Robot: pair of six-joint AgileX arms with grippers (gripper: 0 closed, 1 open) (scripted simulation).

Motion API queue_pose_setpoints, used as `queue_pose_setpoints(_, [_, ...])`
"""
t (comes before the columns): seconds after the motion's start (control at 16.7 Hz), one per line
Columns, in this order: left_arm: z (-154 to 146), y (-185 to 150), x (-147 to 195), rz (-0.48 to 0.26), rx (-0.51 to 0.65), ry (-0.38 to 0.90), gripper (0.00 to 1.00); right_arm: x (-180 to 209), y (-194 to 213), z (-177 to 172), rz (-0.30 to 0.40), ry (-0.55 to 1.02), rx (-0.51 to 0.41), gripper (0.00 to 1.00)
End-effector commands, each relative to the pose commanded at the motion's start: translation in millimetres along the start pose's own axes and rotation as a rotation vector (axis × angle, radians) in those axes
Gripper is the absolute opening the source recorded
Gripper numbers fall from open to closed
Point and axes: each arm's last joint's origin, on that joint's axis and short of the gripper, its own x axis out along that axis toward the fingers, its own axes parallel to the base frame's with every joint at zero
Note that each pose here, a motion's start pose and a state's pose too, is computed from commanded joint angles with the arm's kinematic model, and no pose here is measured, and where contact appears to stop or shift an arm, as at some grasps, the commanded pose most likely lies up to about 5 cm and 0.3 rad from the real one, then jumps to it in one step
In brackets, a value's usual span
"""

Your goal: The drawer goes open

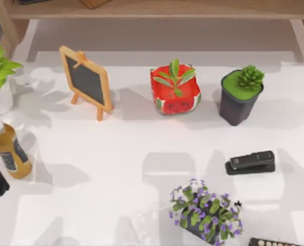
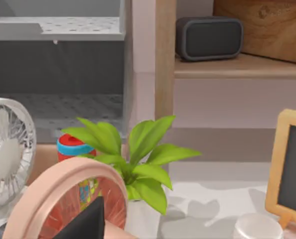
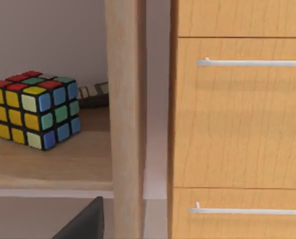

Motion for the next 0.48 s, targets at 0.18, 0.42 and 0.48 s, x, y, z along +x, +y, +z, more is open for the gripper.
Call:
queue_pose_setpoints(0.18, [0.0,0.0,0.0,0.000,0.000,0.000,1.00,1.3,-5.4,-0.5,-0.020,0.001,0.000,1.00])
queue_pose_setpoints(0.42, [0.0,0.0,0.0,0.000,0.000,0.000,1.00,1.0,-4.3,-1.5,-0.018,0.004,0.000,1.00])
queue_pose_setpoints(0.48, [0.0,0.0,0.0,0.000,0.000,0.000,1.00,2.5,-5.5,-1.8,-0.020,0.005,-0.010,1.00])
